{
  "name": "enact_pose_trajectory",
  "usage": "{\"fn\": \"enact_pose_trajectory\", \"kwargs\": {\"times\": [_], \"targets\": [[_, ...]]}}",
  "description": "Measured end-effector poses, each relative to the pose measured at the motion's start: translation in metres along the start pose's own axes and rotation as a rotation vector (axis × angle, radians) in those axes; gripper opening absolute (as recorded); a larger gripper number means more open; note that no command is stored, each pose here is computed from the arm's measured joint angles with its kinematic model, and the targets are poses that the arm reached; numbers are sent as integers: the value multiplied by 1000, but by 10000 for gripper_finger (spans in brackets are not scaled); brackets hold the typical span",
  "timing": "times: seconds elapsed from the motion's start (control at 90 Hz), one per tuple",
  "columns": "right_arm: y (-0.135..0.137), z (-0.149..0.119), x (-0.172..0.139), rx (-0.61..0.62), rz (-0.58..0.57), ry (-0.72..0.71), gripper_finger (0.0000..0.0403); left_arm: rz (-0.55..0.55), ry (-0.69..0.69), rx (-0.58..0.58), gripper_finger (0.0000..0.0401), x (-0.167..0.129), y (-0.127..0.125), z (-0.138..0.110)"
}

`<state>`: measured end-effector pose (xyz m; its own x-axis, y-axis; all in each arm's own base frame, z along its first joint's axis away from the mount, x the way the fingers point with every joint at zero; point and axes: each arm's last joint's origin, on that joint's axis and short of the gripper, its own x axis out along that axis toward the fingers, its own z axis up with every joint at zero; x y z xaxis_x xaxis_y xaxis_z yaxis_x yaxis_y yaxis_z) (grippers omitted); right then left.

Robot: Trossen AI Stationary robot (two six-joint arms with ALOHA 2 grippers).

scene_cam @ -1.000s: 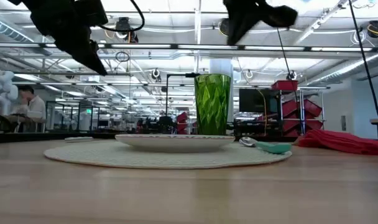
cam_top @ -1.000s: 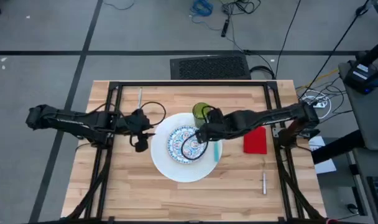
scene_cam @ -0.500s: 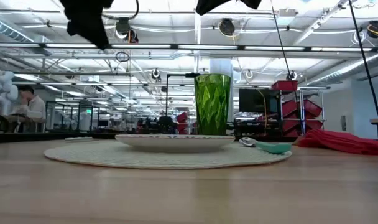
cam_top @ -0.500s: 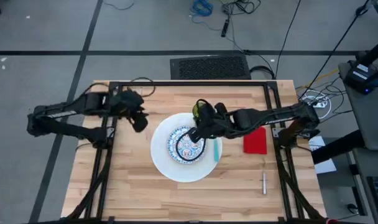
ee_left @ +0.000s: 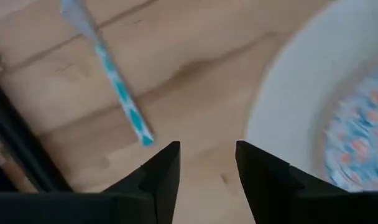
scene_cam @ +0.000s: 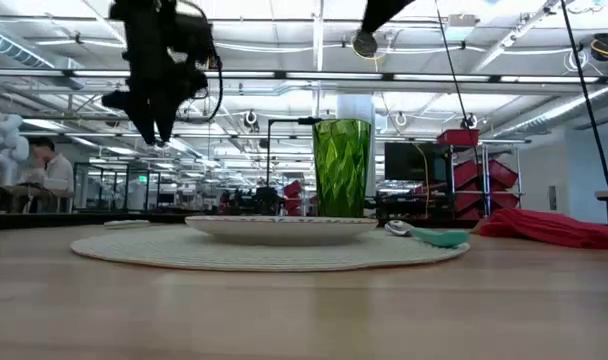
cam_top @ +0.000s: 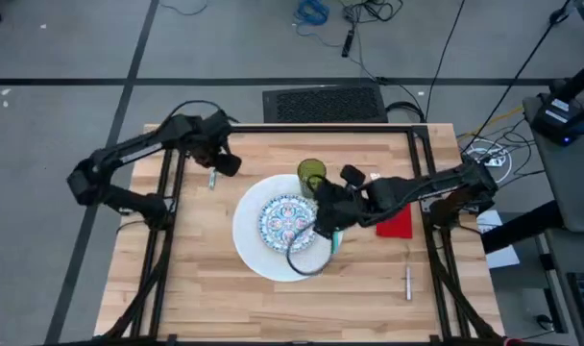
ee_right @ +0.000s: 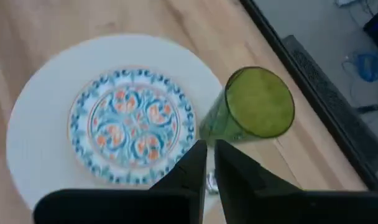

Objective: Set table place
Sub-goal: Put the white knife between the white plate and light blue on the white table placemat

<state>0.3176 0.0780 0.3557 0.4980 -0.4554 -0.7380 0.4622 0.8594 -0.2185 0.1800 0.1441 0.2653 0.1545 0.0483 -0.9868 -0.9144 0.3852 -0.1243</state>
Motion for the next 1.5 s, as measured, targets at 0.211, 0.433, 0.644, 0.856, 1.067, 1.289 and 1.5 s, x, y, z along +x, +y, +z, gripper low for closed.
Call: {"fn": "enact_pose_trajectory", "kwargs": {"times": [0.211,0.433,0.644,0.856,1.067,1.289,1.5], "targets": [[7,-7,-14,-68,4,-33,18,101,98,-110,141,32,15,25],[0,-12,-18,23,-17,14,18,150,152,-69,141,59,29,45],[-5,-18,-25,99,-18,54,18,118,141,-157,156,75,57,61],[-9,-16,-23,111,-29,51,18,83,94,-186,177,82,65,68],[-12,-14,-21,99,-39,52,18,103,161,-195,178,104,69,62],[-15,-13,-18,97,-55,59,18,165,193,-165,178,116,72,54],[-17,-12,-17,97,-60,62,18,136,150,-165,121,121,72,55]]}}
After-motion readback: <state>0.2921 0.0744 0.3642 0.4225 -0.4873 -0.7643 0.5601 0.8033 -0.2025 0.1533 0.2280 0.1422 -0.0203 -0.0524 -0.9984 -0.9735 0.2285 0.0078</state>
